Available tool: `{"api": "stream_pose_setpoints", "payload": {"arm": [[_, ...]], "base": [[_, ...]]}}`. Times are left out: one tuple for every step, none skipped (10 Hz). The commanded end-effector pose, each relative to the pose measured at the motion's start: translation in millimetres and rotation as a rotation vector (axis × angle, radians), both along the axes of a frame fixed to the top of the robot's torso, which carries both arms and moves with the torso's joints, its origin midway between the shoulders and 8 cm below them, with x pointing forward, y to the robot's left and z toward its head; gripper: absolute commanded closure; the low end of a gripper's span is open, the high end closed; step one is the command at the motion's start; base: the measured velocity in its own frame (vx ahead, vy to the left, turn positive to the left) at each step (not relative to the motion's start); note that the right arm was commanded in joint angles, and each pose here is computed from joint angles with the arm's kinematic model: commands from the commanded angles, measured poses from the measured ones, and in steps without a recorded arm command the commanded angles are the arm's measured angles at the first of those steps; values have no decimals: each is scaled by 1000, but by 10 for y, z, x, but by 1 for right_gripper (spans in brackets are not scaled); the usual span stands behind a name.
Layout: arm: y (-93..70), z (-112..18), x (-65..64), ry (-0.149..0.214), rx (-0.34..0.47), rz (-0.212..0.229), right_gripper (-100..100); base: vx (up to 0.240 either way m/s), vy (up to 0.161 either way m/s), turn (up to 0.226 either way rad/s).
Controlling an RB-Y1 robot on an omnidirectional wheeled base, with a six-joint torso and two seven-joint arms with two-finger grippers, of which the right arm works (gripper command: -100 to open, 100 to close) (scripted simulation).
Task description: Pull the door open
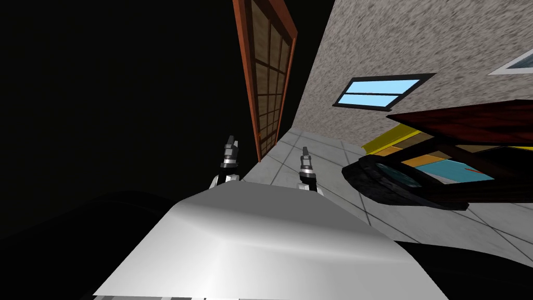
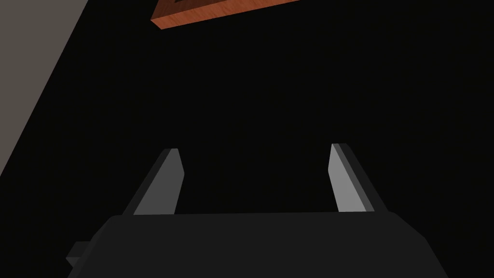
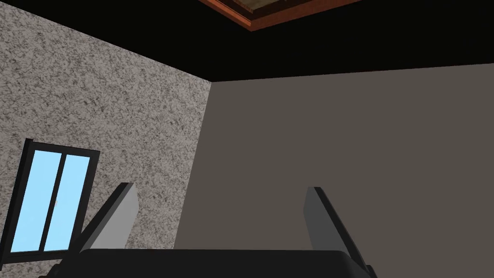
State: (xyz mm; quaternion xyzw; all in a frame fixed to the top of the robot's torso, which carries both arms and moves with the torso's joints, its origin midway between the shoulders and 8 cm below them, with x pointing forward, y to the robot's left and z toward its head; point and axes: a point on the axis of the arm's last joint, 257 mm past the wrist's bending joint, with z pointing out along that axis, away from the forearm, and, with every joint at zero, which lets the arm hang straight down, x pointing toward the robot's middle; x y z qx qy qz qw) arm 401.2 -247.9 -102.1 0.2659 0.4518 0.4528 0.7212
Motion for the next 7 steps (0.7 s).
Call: {"api": "stream_pose_setpoints", "payload": {"arm": [[79,-136,28,17,-54,0,-100],[112,-190,43,24,-74,1,-100],[148,-247,57,31,-95,1,-100],[185,-307,72,38,-116,2,-100],[223,-366,85,44,-138,4,-100],[261,-426,98,51,-160,5,-100],[300,-485,109,57,-182,7,-100]], "base": [[137,-57,49],[135,-52,35],[102,-52,26],[97,-45,29],[91,-40,32],[95,-48,32],[89,-42,32]]}}
